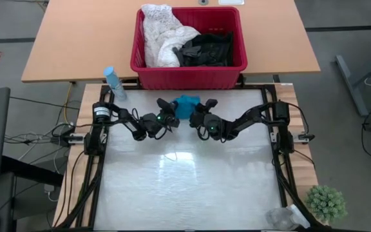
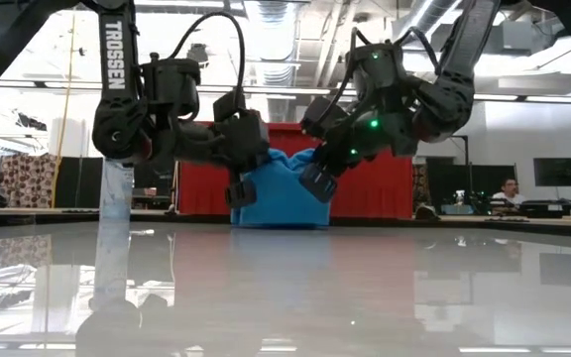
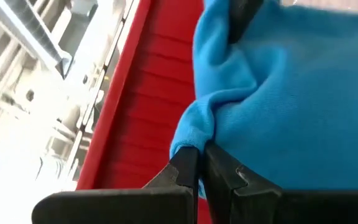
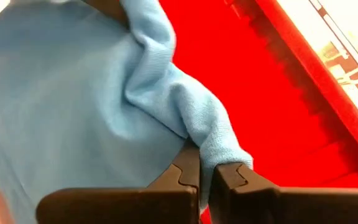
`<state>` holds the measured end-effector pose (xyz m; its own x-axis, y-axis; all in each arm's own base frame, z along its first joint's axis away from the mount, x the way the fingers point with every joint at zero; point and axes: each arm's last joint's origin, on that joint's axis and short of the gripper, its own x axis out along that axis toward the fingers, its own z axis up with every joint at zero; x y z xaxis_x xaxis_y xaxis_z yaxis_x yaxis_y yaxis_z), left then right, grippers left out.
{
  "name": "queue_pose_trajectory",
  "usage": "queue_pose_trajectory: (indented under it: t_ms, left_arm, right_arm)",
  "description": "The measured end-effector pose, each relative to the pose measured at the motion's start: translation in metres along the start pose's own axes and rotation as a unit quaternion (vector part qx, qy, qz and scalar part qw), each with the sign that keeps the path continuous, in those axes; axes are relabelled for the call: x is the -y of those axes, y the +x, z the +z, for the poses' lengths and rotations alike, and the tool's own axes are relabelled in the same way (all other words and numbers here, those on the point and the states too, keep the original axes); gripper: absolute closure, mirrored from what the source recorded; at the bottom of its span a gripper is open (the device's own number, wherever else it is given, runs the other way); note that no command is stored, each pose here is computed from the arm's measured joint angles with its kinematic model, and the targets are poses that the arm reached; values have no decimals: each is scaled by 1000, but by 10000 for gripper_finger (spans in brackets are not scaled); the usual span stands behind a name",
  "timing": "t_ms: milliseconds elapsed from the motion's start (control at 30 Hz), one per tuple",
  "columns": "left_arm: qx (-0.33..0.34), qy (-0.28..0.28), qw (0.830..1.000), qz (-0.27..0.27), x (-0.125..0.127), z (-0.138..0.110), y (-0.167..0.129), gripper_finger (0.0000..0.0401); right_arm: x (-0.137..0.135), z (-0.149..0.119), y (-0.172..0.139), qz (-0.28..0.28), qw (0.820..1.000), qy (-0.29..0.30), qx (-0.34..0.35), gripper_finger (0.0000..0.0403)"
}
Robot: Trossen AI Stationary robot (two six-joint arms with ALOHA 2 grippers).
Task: Fold laundry
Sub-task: Fold the blue shorts
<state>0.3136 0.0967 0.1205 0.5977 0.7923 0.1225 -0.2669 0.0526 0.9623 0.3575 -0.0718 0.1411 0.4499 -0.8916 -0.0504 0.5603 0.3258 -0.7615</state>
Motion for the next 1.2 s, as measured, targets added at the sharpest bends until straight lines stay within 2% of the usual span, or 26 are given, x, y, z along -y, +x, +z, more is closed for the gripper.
queue_pose_trajectory:
  t_ms: [100, 300, 500, 667, 733, 867, 1033, 1100, 1200]
  left_arm:
    - [-8, -17, 1000, 0, 0, 1, -2, 401]
    - [-34, -31, 999, -9, 6, 14, -25, 401]
    - [-16, -34, 999, -19, 8, 52, -64, 401]
    - [-7, -83, 996, -12, -8, 90, -103, 401]
    - [-10, -126, 992, -8, -20, 103, -116, 401]
    - [-46, -242, 969, 2, -45, 123, -139, 401]
    - [-54, -343, 938, -9, -69, 142, -171, 401]
    - [-49, -390, 919, -18, -72, 148, -186, 401]
    - [-34, -443, 895, -34, -75, 156, -205, 401]
  right_arm:
    - [-2, 2, -4, 1, 1000, 0, 1, 366]
    - [-8, 9, -23, -34, 999, 1, -29, 367]
    - [-18, 27, -64, -45, 998, 30, -15, 366]
    - [-16, 49, -115, -61, 996, 66, -22, 365]
    - [-12, 59, -138, -64, 993, 98, -24, 365]
    - [-3, 74, -183, -32, 978, 206, 8, 365]
    - [0, 91, -228, 24, 937, 346, 42, 376]
    - [-1, 97, -241, 39, 923, 379, 48, 377]
    - [-7, 106, -256, 55, 911, 404, 54, 377]
